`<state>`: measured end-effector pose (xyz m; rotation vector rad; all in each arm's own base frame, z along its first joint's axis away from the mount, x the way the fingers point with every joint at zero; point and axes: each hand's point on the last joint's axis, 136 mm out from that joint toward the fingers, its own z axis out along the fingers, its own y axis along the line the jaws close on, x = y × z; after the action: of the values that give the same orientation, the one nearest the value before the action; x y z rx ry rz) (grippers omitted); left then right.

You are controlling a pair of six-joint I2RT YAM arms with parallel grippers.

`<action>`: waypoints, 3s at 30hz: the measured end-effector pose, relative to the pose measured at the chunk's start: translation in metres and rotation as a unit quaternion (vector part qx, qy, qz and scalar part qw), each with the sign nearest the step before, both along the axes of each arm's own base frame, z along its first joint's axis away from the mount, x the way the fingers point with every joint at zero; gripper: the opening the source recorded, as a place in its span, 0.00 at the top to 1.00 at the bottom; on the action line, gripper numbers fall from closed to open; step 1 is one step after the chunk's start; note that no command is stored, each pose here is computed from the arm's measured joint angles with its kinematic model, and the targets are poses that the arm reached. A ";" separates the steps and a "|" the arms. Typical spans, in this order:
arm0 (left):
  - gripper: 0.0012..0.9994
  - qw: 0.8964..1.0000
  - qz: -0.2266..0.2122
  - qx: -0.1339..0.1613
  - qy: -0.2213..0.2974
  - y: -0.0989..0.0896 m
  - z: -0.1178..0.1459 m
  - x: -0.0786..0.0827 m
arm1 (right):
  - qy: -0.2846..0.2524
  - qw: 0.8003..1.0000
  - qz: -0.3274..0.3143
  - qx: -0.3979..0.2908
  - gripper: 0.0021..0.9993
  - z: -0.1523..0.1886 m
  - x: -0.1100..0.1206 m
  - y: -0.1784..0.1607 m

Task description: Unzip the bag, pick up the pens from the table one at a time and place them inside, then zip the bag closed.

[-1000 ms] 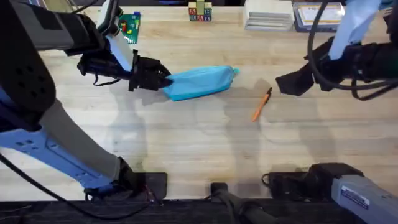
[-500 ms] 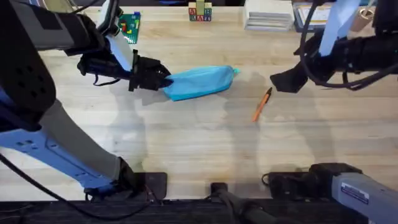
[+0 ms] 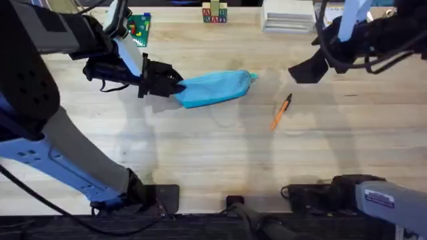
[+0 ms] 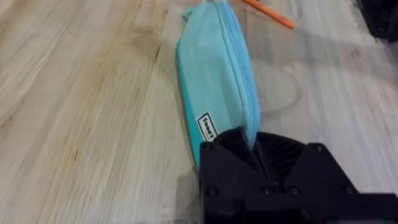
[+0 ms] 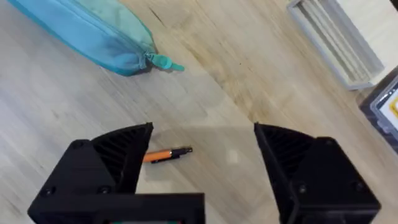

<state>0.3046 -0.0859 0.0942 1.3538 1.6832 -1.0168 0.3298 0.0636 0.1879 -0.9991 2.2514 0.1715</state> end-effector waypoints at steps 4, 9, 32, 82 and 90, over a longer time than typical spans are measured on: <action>0.96 1.000 0.000 0.000 0.000 0.000 0.000 0.000 | 0.017 1.000 0.022 -0.013 0.00 -0.010 0.009 0.000; 0.96 1.000 0.000 0.000 0.000 0.000 0.000 0.000 | 0.036 0.998 0.042 -0.014 0.00 -0.026 0.012 0.003; 0.96 1.000 0.000 0.000 0.000 0.000 0.000 0.000 | 0.032 0.983 0.175 0.046 0.00 -0.073 0.035 0.038; 0.96 1.000 0.000 0.000 0.000 0.000 0.000 0.000 | -0.026 0.930 0.329 0.160 0.09 -0.138 0.048 0.079; 0.96 1.000 0.000 0.000 0.000 0.000 0.000 0.000 | -0.030 0.928 0.332 0.167 0.14 -0.135 0.048 0.081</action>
<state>0.3047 -0.0859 0.0943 1.3543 1.6826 -1.0159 0.3779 0.1446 0.0528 -1.5034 1.6658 0.7752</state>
